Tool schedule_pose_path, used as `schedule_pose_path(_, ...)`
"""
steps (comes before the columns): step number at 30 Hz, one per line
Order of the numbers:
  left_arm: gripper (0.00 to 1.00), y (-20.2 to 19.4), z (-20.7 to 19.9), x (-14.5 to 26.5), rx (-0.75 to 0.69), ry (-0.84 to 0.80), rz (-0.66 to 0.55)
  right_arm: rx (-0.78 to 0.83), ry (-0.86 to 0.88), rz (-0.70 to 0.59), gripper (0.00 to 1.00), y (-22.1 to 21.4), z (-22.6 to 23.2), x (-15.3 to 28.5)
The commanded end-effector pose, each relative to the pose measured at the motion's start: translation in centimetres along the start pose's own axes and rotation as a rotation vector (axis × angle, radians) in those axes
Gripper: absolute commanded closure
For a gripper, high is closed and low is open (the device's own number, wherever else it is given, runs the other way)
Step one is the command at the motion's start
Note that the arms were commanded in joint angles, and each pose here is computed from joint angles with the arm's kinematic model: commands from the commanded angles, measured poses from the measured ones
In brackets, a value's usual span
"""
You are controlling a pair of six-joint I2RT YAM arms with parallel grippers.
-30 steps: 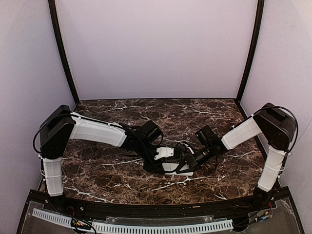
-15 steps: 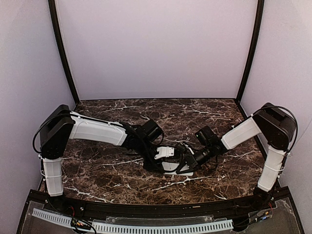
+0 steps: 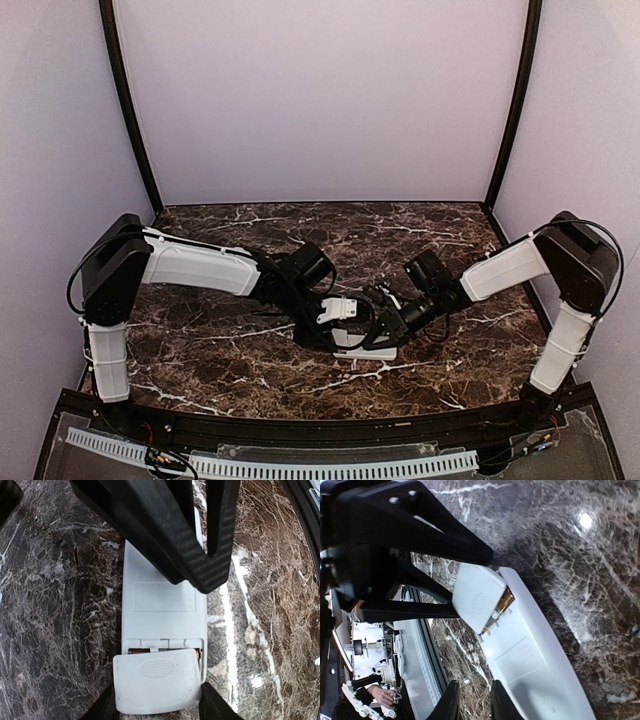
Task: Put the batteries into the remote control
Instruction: Hold the remote control without the battery cover at the center of the board.
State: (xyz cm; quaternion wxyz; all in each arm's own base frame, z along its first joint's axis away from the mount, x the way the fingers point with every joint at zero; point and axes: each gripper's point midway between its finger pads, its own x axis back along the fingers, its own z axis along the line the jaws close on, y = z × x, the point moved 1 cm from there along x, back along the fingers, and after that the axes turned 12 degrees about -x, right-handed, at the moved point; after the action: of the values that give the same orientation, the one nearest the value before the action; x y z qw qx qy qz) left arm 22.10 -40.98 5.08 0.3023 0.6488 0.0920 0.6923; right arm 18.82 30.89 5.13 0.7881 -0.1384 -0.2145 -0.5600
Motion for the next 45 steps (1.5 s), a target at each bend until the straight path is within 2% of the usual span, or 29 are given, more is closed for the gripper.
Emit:
schedule_pose_path(1, 0.6, 0.9, 0.5, 1.1, -0.015, 0.01, -0.02, 0.05, -0.008, -0.077, 0.75, 1.3, 3.0, 2.3)
schedule_pose_path(4, 0.6, 1.0, 0.5, 1.3, -0.016, 0.011, -0.024, 0.046, -0.029, -0.111, 0.68, 1.2, 3.3, 3.9)
schedule_pose_path(7, 0.6, 1.0, 0.5, 1.3, -0.017, 0.012, -0.026, 0.003, -0.077, -0.138, 0.61, 0.3, 1.7, 5.2)
schedule_pose_path(11, 0.6, 1.2, 0.6, 1.3, -0.018, 0.014, -0.037, -0.047, -0.138, -0.142, 0.58, -1.4, -0.7, 5.8)
schedule_pose_path(23, 0.6, 1.2, 0.6, 1.4, -0.019, 0.015, -0.031, -0.091, -0.257, -0.118, 0.58, -2.2, -4.8, 5.2)
schedule_pose_path(31, 0.6, 1.0, 0.7, 1.4, -0.017, 0.021, -0.02, -0.075, -0.243, -0.11, 0.61, -0.7, -4.9, 4.6)
schedule_pose_path(45, 0.6, 0.5, 0.4, 1.0, -0.003, 0.005, -0.007, -0.084, -0.225, -0.096, 0.66, -0.7, -5.2, 4.1)
